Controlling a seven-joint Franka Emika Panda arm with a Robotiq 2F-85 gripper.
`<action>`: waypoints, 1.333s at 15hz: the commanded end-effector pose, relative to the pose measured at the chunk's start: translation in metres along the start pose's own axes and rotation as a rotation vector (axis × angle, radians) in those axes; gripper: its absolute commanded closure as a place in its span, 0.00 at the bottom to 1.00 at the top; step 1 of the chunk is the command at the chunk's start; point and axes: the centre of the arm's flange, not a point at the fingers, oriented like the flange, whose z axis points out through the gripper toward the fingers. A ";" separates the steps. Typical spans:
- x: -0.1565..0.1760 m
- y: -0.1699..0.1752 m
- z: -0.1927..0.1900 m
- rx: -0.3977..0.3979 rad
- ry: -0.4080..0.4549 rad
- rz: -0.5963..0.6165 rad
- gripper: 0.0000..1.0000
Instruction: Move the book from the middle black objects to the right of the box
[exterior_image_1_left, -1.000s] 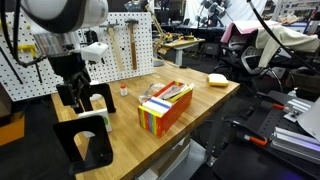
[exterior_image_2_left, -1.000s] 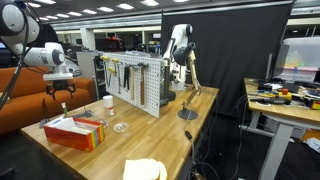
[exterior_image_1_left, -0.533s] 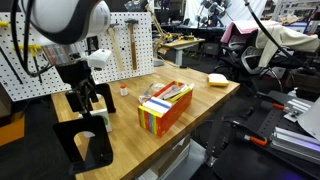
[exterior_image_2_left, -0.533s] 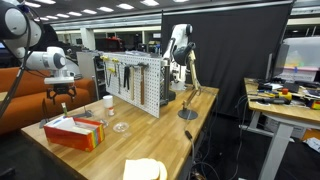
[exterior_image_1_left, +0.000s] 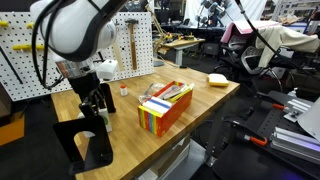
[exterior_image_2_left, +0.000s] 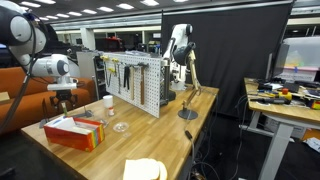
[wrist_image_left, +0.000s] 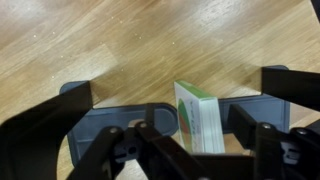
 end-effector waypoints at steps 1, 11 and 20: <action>0.000 0.014 -0.004 0.005 -0.003 0.006 0.54; -0.008 0.017 -0.017 -0.001 0.025 0.022 0.96; -0.056 0.004 -0.149 -0.150 0.155 0.161 0.96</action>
